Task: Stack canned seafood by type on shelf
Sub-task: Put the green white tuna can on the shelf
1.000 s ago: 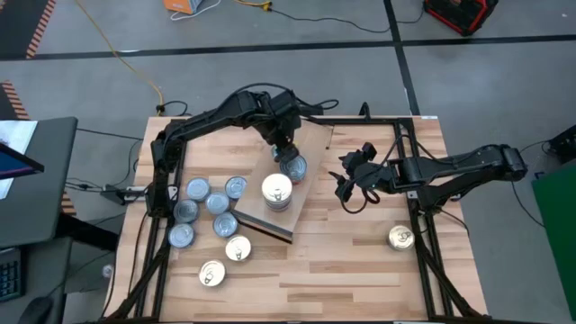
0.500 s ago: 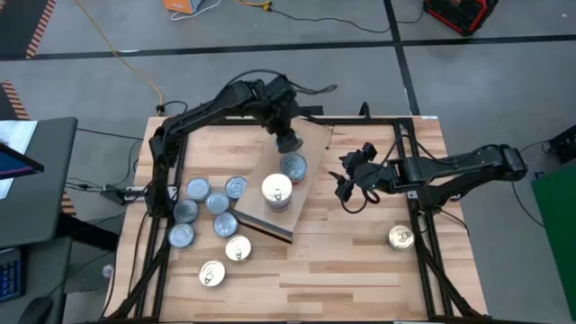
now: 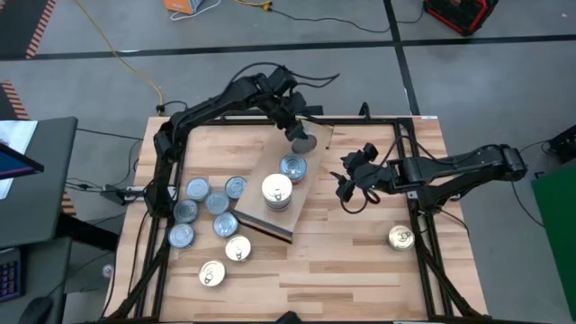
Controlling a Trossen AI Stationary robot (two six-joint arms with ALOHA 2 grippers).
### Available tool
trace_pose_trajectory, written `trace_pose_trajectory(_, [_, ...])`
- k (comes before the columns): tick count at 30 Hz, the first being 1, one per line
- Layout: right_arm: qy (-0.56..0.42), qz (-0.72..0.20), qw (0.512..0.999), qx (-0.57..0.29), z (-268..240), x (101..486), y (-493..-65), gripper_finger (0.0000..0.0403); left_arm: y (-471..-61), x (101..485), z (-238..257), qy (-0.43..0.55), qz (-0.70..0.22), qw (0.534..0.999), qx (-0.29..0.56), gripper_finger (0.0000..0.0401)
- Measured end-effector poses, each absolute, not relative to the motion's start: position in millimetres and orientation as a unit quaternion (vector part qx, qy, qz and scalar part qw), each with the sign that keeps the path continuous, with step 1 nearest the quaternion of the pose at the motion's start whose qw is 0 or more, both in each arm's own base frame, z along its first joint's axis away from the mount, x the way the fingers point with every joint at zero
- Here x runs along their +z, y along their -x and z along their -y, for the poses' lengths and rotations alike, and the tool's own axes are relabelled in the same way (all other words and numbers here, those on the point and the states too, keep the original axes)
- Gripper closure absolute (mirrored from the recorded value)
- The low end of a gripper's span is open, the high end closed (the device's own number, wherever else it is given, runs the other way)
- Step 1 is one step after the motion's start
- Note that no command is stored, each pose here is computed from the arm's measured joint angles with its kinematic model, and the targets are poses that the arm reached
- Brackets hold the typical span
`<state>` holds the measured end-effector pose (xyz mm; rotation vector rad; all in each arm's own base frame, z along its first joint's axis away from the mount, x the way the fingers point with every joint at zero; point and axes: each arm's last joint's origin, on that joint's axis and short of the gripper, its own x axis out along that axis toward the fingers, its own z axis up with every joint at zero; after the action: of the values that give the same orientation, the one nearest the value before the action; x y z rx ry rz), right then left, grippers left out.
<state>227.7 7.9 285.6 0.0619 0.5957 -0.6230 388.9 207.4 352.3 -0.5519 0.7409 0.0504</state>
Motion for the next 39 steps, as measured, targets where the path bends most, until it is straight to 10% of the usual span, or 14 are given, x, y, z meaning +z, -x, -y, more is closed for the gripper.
trace_pose_trajectory(39, [-0.024,-0.293,0.903,-0.314,-11,284,-225,0.0117,-399,341,-210,0.29,-0.358,0.887,0.033,0.02])
